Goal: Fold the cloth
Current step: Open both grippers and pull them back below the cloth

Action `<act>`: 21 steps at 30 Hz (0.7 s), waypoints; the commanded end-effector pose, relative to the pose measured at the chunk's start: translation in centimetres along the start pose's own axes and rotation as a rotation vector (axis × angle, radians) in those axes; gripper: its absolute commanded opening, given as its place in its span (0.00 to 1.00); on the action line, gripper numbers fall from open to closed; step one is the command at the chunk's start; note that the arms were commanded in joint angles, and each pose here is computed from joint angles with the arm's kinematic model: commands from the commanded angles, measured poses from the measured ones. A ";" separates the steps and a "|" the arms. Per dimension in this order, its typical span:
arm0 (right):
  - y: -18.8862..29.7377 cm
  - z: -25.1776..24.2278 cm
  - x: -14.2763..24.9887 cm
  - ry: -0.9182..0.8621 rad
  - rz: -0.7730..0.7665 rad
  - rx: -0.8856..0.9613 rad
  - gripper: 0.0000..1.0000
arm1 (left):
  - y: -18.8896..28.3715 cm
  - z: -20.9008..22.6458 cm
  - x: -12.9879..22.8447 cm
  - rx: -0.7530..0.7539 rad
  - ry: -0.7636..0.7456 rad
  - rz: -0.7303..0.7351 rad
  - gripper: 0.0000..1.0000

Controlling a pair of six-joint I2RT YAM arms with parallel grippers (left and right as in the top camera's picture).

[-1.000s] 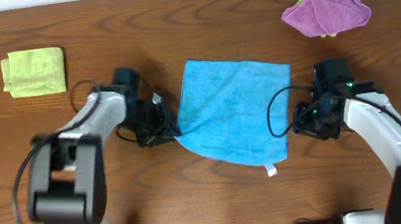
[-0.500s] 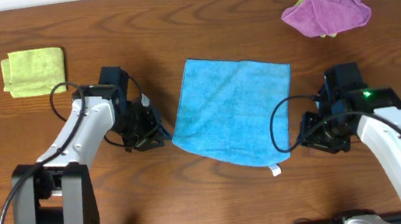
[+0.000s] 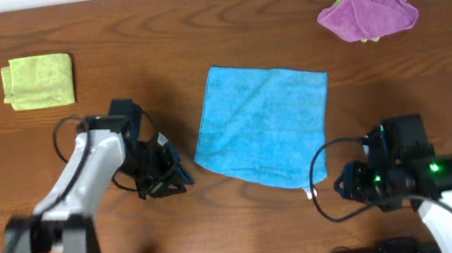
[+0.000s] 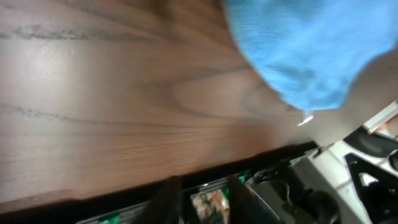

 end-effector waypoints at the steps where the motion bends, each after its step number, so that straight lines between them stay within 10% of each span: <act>1: -0.2 -0.1 0.4 -0.024 0.004 -0.020 0.48 | 1.6 0.3 0.8 -0.051 0.002 -0.077 0.36; 11: -0.3 0.4 0.1 0.038 -0.010 -0.054 0.45 | 3.7 2.3 5.4 -0.038 0.069 -0.320 0.38; 14: -0.3 0.6 -0.4 0.060 -0.035 -0.064 0.47 | 4.6 2.6 5.3 -0.019 0.030 -0.471 0.56; 16: -0.3 0.8 -0.8 0.077 -0.049 -0.069 0.49 | 4.9 2.9 4.8 -0.019 0.011 -0.545 0.98; 21: -1.1 0.8 -1.4 0.079 -0.045 -0.067 0.52 | 3.5 4.1 2.7 -0.032 0.048 -0.606 0.95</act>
Point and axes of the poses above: each gripper's point midway between its finger pads, its own y axis back along the fingers, its own z axis along the line the jaws close on, x = y × z, the point moved 4 cm from there along y, back along the fingers, and after that the axes turned 3 degrees about -y, right-handed, at the moved point
